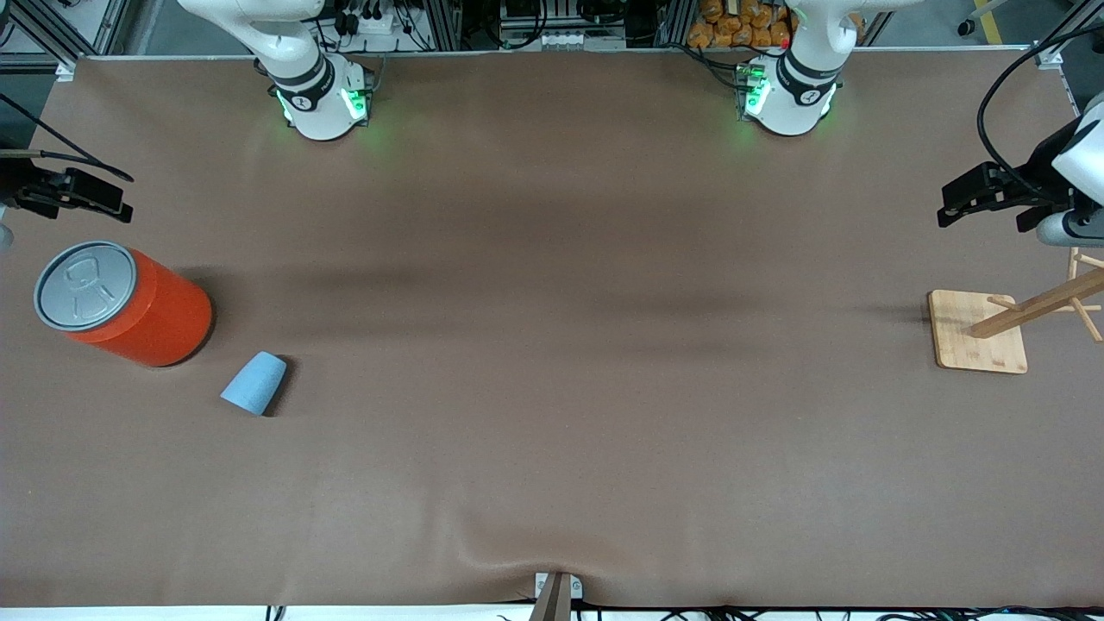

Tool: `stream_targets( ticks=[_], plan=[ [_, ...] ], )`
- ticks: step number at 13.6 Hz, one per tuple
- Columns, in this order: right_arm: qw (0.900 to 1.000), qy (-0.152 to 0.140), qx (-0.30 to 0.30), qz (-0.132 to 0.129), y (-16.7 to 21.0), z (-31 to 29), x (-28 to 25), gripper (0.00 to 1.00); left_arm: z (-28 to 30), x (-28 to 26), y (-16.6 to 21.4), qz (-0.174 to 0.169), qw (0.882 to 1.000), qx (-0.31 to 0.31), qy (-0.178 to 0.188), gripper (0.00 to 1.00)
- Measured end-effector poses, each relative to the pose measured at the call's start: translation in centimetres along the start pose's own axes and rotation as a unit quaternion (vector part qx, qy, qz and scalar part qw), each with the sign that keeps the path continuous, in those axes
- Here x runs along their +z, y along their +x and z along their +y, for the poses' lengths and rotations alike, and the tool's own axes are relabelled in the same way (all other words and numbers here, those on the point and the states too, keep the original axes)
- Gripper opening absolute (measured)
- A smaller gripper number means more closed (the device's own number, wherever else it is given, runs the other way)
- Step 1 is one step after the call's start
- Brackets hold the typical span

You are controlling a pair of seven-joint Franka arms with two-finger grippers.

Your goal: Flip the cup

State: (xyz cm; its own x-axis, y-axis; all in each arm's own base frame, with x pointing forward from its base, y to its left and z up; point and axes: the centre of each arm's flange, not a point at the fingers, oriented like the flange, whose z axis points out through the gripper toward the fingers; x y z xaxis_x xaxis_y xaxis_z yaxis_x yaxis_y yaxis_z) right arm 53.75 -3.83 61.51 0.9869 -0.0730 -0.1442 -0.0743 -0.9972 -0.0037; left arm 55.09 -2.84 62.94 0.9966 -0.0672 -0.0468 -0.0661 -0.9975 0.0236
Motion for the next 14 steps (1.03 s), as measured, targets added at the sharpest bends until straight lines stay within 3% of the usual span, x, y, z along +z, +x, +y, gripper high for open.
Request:
stream_targets(
  ticks=[7,14],
  plan=[
    [1.0,0.0,0.02,0.008,2.2,-0.4,4.9,1.0,0.1,0.0,0.0,0.0,1.0,0.001,0.0,1.0],
    [0.999,-0.005,0.048,-0.021,7.4,-2.6,13.6,1.0,0.2,0.0,0.1,0.0,1.0,0.002,0.0,1.0]
  ],
)
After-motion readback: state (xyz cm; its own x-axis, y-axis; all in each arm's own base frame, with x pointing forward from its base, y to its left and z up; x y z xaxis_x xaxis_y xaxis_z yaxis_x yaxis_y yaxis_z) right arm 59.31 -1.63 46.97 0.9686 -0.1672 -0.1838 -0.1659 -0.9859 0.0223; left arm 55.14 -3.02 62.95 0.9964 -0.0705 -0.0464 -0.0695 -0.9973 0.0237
